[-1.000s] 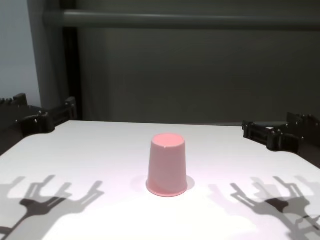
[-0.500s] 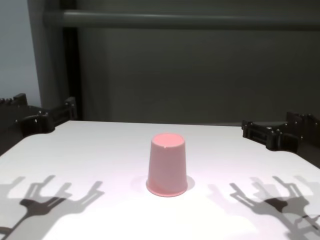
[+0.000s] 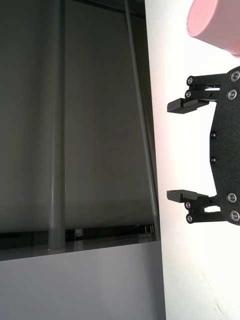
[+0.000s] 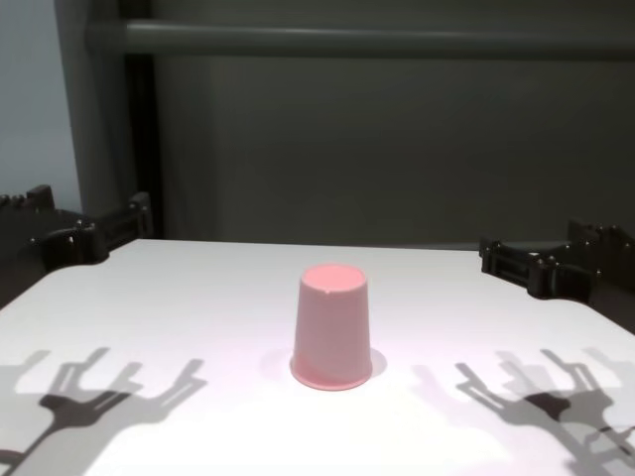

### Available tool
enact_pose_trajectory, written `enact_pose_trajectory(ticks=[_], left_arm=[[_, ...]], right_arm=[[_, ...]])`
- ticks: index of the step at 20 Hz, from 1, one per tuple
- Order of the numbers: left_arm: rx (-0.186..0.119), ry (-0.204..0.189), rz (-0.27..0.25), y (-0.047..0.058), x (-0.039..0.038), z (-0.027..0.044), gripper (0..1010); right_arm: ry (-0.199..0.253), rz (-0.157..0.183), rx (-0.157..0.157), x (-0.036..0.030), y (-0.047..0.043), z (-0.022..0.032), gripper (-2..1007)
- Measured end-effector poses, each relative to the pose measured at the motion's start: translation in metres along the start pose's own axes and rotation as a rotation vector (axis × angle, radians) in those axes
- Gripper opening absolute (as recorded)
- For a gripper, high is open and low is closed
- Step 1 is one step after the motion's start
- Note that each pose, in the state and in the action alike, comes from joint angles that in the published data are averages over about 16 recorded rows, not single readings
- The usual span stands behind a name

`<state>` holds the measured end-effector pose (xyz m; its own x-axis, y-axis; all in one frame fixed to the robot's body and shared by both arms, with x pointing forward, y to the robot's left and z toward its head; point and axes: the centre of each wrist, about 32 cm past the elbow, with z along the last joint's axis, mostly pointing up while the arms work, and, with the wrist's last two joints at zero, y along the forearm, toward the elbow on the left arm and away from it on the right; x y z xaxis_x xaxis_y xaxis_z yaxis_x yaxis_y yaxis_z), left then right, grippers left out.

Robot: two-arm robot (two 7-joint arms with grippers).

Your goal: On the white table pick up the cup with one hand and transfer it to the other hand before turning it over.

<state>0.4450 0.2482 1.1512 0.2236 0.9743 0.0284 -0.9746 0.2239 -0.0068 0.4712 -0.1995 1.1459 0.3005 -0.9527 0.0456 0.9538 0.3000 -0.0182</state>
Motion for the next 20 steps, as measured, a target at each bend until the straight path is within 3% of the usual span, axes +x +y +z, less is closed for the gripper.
enact_pose_trajectory(ticks=[20], left_arm=[[0.0,0.0,0.0,0.0,0.0,0.0,1001]], right_arm=[[-0.003,0.0,0.001,0.0,0.0002,0.0,1002]])
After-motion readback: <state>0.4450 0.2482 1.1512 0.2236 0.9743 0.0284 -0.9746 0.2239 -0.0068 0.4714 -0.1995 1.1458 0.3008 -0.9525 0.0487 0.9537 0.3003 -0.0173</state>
